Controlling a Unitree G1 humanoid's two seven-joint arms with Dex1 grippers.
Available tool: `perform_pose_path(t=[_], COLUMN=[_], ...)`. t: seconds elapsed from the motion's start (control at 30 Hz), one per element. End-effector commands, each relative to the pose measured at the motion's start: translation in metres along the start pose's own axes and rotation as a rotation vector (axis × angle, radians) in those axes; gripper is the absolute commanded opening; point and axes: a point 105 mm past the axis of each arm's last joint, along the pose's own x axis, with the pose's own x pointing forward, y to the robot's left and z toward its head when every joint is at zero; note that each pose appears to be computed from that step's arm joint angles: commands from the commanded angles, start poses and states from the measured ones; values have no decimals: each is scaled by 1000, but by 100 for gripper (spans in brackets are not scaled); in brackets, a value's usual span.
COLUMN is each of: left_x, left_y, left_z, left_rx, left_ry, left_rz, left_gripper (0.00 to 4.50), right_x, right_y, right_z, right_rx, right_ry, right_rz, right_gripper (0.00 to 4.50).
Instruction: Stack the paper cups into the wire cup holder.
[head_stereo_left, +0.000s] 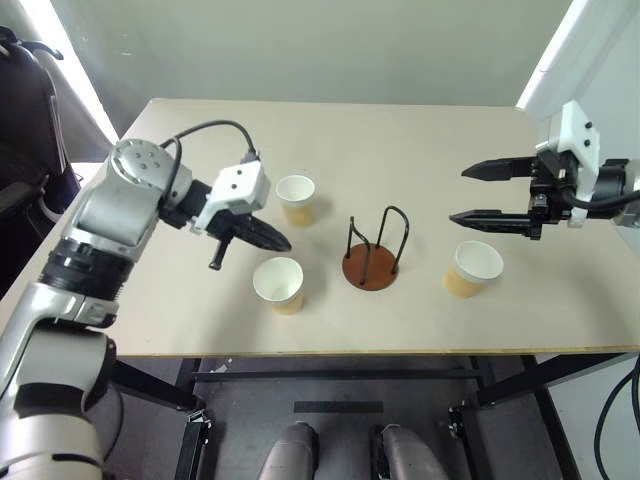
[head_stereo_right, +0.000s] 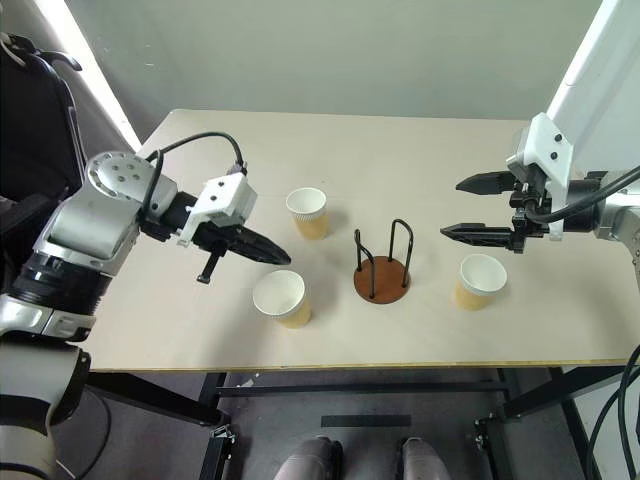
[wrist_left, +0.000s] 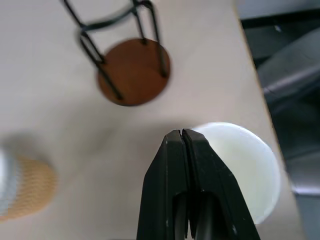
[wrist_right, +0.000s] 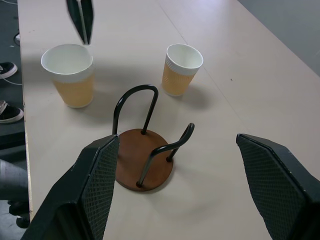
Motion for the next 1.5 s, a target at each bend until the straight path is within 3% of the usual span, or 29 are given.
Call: perform_pose_path(t=[0.03, 0.37, 0.7, 0.8, 1.03, 1.5], left_x=[-15, -13, -12, -11, -1, 8], left_y=[7, 0, -19, -26, -40, -46], left_z=[11, 9, 12, 3, -1, -5], left_rx=[45, 31, 81, 115, 292, 368], left_ry=[-11, -20, 26, 96, 220, 310], left_rz=[30, 8, -68, -99, -174, -238], left_gripper=[4, 4, 343, 449, 449, 449], right_x=[-8, -10, -10, -12, -16, -23], right_y=[-1, 0, 4, 8, 5, 1], right_z=[11, 10, 11, 12, 10, 12], right_rx=[-41, -41, -46, -65, -68, -68], right_ry=[-25, -16, -15, -10, 18, 48], right_rz=[-31, -30, -3, 25, 23, 33], right_gripper=[379, 379, 379, 379, 379, 379])
